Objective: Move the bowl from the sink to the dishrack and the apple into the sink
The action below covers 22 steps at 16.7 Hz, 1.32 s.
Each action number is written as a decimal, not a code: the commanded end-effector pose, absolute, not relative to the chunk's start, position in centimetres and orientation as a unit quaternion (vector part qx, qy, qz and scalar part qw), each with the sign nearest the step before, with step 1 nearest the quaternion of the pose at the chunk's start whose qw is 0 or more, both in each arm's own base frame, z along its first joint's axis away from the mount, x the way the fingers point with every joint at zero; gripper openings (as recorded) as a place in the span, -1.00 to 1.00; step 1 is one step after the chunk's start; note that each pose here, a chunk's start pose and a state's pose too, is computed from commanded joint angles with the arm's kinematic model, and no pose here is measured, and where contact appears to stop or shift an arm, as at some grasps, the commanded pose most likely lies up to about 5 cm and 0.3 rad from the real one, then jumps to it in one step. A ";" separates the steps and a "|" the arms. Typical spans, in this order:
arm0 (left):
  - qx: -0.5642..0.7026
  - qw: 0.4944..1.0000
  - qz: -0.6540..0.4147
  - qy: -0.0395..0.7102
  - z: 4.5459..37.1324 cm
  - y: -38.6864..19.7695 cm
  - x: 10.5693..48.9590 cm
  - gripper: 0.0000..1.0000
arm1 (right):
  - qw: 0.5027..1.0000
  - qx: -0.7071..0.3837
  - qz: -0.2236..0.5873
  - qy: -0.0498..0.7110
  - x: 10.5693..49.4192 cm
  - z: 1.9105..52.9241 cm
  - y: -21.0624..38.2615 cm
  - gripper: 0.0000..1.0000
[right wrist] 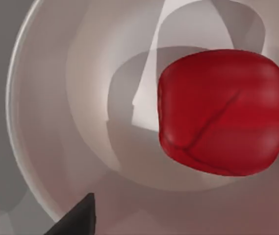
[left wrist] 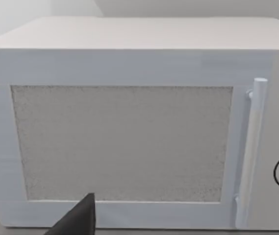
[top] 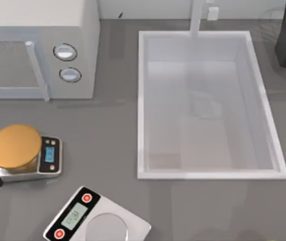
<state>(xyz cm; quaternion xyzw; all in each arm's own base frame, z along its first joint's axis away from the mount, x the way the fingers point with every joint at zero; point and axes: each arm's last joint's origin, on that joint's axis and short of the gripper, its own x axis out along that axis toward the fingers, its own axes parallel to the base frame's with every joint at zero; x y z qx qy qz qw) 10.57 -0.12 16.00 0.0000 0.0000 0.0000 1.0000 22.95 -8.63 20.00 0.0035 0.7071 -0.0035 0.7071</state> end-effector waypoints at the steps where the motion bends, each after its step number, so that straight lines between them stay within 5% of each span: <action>1: 0.000 1.000 0.000 0.000 16.0 -0.1 10.6 1.00 | 0.707 0.004 -0.004 0.707 23.0 20.0 -8.6 1.00; 22: 0.000 1.000 0.000 0.000 16.0 -0.1 10.6 1.00 | 0.707 0.004 -0.004 0.707 23.0 9.2 -8.6 1.00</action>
